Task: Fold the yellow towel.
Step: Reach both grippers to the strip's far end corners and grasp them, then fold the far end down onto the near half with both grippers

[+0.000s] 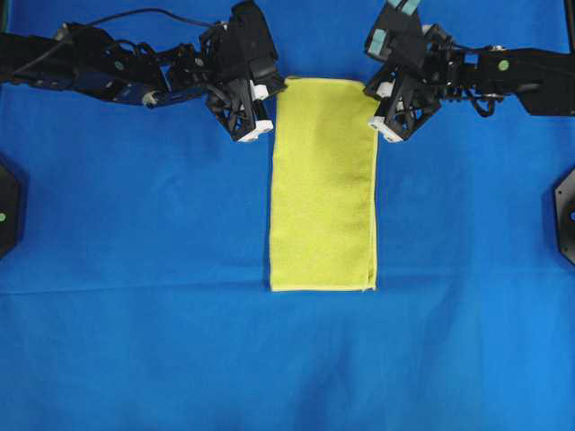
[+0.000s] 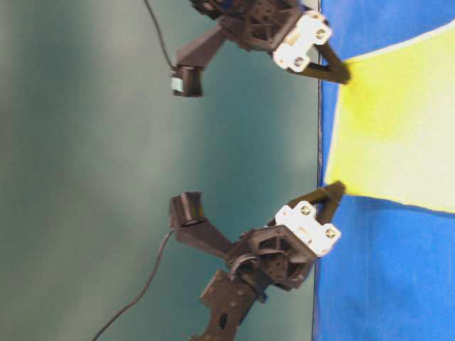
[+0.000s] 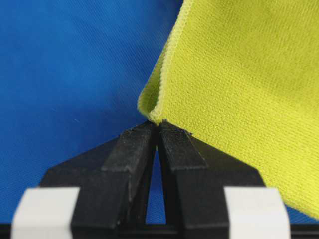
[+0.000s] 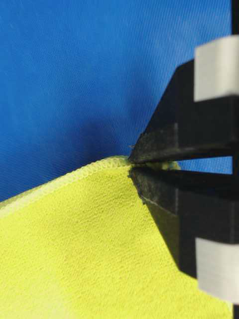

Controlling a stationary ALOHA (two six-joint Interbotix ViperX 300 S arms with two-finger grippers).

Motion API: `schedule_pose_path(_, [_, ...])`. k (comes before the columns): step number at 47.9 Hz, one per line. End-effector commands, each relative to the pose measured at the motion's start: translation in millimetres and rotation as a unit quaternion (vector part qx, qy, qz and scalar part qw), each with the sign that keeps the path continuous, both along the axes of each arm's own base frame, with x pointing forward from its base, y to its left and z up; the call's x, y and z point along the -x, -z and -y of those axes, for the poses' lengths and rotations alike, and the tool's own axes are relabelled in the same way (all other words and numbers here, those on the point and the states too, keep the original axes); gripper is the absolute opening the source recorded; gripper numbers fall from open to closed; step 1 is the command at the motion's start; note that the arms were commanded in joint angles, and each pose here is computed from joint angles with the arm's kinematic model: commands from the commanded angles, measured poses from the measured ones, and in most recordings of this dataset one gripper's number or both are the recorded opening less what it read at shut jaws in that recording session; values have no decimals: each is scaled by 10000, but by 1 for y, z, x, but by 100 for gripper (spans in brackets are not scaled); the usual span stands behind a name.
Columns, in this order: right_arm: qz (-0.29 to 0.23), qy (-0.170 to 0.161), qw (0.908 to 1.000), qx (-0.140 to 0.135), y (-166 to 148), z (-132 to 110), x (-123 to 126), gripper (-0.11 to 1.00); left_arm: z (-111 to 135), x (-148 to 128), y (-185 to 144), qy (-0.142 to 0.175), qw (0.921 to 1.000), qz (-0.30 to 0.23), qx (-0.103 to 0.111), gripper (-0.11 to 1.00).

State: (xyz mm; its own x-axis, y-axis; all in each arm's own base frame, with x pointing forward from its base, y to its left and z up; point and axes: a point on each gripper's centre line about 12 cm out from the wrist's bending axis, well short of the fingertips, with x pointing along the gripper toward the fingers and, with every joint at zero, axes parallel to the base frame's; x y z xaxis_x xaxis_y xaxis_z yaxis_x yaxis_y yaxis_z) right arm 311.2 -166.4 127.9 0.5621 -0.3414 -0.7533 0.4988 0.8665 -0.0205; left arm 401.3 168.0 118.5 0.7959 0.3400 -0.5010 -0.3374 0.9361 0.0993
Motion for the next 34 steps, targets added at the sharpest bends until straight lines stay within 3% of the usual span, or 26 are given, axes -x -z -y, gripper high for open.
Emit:
schedule_pose_path(1, [192, 27, 9998, 108, -17, 3, -3, 5, -4, -3, -22, -14, 9996, 259, -136, 4])
schedule_pose_path(9, [213, -1, 9997, 85, -17, -1, -5, 5, 0, -4, -23, 43, 9996, 257, -141, 4])
schedule_pose_path(18, [229, -165, 9996, 46, -21, -18, -10, 5, 27, -6, -23, 331, 9991, 220, -111, 4])
schedule_pose_path(26, [56, -372, 9993, -24, -26, -46, -10, 5, 63, -2, -20, 670, 9977, 103, 39, 4])
schedule_pose_path(34, [-116, -698, 9974, -152, -25, -82, -10, 5, 116, 0, -18, 1222, 9923, -22, 208, 4])
